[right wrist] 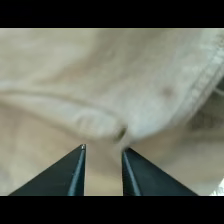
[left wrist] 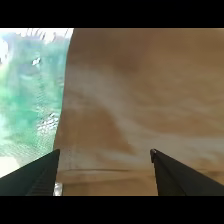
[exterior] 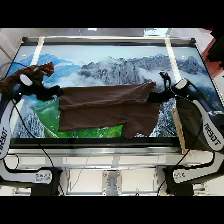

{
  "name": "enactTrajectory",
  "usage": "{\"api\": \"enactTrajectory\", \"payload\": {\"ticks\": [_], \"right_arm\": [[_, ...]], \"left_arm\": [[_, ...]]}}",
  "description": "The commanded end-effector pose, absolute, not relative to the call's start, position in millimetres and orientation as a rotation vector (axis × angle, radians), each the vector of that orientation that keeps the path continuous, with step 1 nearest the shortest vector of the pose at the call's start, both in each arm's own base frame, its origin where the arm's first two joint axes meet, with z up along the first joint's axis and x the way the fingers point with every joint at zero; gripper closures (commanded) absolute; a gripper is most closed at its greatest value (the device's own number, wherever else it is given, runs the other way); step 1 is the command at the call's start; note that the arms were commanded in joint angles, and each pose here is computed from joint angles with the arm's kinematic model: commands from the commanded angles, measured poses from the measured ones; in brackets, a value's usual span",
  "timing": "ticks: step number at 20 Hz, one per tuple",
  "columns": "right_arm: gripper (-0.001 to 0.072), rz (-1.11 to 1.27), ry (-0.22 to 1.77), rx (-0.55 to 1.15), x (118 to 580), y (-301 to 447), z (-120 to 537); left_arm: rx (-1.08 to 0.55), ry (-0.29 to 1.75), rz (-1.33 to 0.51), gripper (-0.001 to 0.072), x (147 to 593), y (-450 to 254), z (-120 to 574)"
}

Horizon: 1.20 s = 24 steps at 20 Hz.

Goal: Fold the shirts.

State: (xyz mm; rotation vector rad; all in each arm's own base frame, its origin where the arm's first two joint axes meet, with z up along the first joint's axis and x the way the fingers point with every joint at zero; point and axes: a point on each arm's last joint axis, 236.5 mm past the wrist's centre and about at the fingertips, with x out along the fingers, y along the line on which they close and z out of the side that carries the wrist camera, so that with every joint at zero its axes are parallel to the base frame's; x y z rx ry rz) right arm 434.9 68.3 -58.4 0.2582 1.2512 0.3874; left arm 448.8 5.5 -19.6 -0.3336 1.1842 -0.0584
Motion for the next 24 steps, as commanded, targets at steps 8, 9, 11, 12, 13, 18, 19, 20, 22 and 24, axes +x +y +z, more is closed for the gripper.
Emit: {"api": "enactTrajectory", "payload": {"ticks": [8, 9, 11, 12, 13, 18, 19, 20, 22, 24], "right_arm": [[0.0431, 0.324, 1.463, 0.348, 278.6, 23.8, -0.5], [0.0411, 0.338, 1.484, 0.453, 260.7, 39.3, -10.0], [0.0319, 0.405, 1.473, 0.694, 238.6, 82.6, -18.6], [0.0319, 0.436, 1.455, 0.815, 232.2, 102.9, -20.1], [0.0318, 0.449, 1.436, 0.929, 227.8, 118.1, -22.8], [0.0314, 0.297, 1.432, 1.214, 201.1, 138.7, -73.3], [0.0244, 0.265, 1.431, 1.25, 196.6, 140.1, -81.2], [0.018, 0.241, 1.421, 1.287, 195.6, 141.3, -85.2], [0.0181, 0.181, 1.363, 1.343, 203.9, 137.6, -92.3], [0.0183, 0.115, 1.268, 1.367, 222.8, 125.5, -96.9]], "left_arm": [[-0.172, 1.16, -0.067, 0.0066, 348.8, 11.5, 51.9], [-0.204, 1.24, -0.091, 0.0066, 323.0, 0.9, 30.8], [-0.262, 1.34, -0.124, 0.0066, 288.5, -15.2, 2.5], [-0.285, 1.355, -0.138, 0.0066, 281.2, -21.2, -4.6], [-0.305, 1.365, -0.151, 0.0066, 277.3, -26.4, -8.3], [-0.399, 1.295, -0.24, 0.0066, 290.4, -52.4, 3.0], [-0.41, 1.285, -0.267, 0.0066, 291.7, -57.9, 5.9], [-0.42, 1.277, -0.283, 0.0066, 292.8, -61.7, 8.1], [-0.428, 1.267, -0.299, 0.0066, 294.3, -65.1, 10.3], [-0.429, 1.262, -0.297, 0.0066, 295.5, -64.9, 10.6]]}}
